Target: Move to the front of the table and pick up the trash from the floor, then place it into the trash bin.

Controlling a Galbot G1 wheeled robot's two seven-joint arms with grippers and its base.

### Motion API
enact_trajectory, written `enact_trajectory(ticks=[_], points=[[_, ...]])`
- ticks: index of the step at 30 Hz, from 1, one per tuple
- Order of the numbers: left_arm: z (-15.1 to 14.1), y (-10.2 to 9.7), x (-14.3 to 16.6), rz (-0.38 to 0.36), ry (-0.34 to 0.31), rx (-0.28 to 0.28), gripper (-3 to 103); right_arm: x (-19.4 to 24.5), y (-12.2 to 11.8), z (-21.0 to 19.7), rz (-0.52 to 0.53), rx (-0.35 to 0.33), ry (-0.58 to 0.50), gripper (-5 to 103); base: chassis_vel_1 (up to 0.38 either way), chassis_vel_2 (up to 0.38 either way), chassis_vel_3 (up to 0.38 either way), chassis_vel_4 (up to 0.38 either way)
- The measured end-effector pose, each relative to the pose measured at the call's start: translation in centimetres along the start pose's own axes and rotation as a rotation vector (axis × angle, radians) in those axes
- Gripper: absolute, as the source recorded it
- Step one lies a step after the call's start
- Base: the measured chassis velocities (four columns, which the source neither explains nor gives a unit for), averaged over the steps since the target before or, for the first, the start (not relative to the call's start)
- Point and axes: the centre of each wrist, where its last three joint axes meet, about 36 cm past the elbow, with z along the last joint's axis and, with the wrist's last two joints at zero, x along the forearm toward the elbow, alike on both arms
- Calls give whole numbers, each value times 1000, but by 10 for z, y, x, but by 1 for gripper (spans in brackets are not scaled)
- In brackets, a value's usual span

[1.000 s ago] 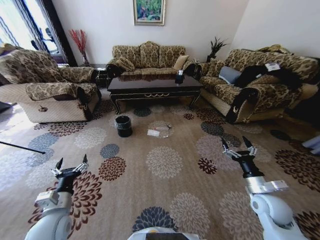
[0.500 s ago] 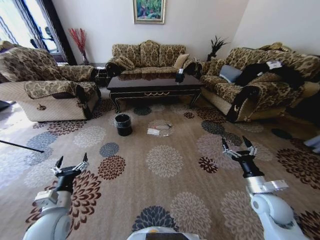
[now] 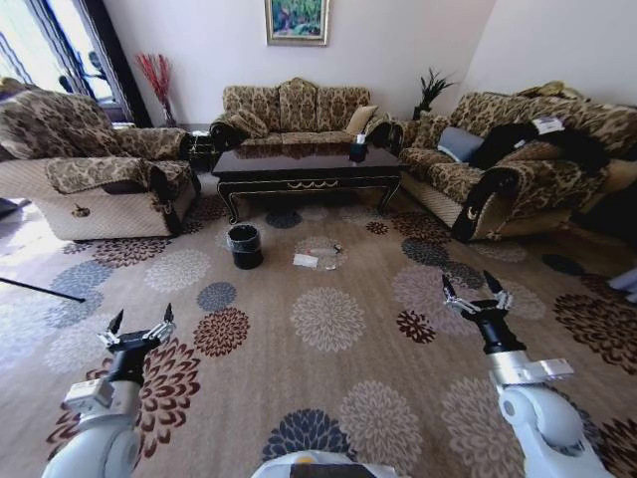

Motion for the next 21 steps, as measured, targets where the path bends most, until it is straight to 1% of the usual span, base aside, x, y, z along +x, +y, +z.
enact_trajectory(ticks=[4,6,8,11,13,18,19,21], points=[[-3,8,-1,9,-11,-29,100,-2,-2,-4,2,23,-12,100,0,0,0,0],[-3,9,-2,9,-12,-33,100,-2,-2,-4,-4,35,-6,100,0,0,0,0],[-4,11,-2,9,-15,-42,100,2,-4,-4,-8,62,34,100,0,0,0,0],[-4,11,-2,8,-15,-46,100,8,-1,-7,18,56,124,100,0,0,0,0],[-4,11,-1,7,-15,-47,100,9,1,-9,19,56,142,100,0,0,0,0],[-4,11,-1,6,-17,-54,100,4,0,-21,-11,75,190,100,0,0,0,0],[-4,11,-2,6,-17,-57,100,3,0,-26,-29,86,222,100,0,0,0,0],[-3,10,-1,6,-17,-59,100,4,0,-29,-60,95,250,100,0,0,0,0]])
